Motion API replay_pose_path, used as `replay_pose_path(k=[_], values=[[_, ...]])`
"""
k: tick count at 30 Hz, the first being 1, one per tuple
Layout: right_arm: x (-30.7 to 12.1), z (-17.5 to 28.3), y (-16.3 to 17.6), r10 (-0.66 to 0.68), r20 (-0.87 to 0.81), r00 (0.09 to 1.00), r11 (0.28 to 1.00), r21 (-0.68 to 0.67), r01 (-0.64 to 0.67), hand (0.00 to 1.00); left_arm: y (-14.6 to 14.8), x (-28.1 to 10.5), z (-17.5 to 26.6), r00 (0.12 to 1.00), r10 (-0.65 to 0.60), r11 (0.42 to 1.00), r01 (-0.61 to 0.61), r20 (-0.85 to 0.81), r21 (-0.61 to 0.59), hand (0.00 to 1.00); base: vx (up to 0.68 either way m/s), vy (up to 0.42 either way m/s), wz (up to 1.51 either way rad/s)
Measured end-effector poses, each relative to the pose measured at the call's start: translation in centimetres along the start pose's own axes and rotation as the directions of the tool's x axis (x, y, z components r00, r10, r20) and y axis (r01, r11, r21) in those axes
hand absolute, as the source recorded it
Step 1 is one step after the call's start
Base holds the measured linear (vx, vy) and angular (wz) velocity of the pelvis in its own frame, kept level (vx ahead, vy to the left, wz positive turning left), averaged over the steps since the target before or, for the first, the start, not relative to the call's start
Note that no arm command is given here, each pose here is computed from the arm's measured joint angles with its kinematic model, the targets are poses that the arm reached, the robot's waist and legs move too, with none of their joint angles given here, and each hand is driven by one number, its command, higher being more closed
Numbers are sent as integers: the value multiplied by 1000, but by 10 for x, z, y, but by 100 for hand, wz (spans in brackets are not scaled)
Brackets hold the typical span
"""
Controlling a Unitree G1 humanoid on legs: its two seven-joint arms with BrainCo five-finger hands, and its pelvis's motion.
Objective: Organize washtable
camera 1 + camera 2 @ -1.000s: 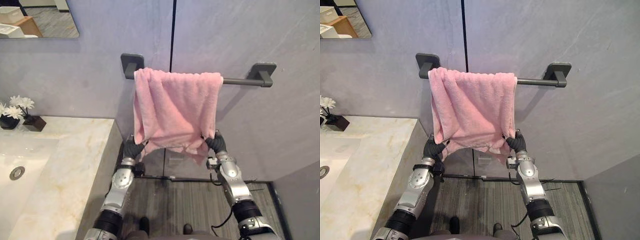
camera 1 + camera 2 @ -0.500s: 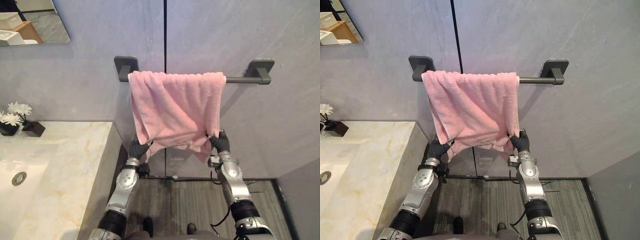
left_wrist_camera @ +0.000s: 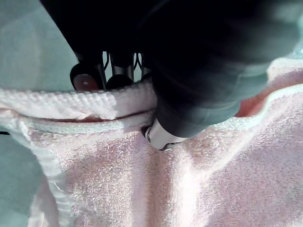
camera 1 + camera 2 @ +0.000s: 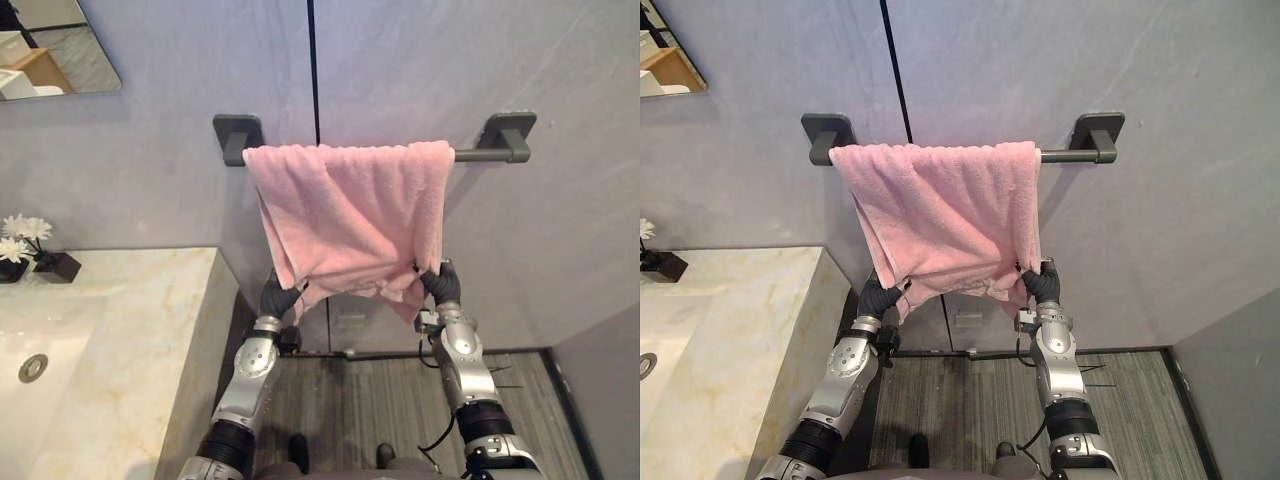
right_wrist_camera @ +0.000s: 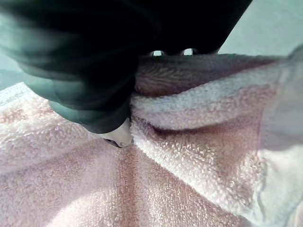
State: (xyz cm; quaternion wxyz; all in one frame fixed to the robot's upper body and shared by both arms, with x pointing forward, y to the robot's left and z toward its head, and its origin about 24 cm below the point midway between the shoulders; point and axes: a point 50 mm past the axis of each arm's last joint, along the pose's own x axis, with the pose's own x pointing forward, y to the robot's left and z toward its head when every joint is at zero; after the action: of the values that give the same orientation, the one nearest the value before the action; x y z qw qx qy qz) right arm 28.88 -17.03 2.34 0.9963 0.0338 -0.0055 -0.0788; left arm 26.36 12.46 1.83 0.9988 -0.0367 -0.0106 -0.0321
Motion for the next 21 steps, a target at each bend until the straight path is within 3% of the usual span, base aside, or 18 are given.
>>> replay_pose_path(k=[18,19,20,21], values=[[-5,-14,8,17,-52,999,998,-60,-21,100,8,-7,-27,991,59,998,-61,-119,-14,100,-8,-2,-1],[-5,-15,9,18,-56,998,998,-61,-21,0,8,-8,-28,991,60,998,-62,-120,-14,100,0,0,0],[-5,-17,8,16,-67,998,998,-63,-21,0,11,-8,-28,990,73,997,-75,-123,-14,0,0,0,0],[-5,-19,8,15,-74,997,998,-65,-19,0,14,-8,-29,988,87,996,-90,-127,-14,0,14,-15,-4]])
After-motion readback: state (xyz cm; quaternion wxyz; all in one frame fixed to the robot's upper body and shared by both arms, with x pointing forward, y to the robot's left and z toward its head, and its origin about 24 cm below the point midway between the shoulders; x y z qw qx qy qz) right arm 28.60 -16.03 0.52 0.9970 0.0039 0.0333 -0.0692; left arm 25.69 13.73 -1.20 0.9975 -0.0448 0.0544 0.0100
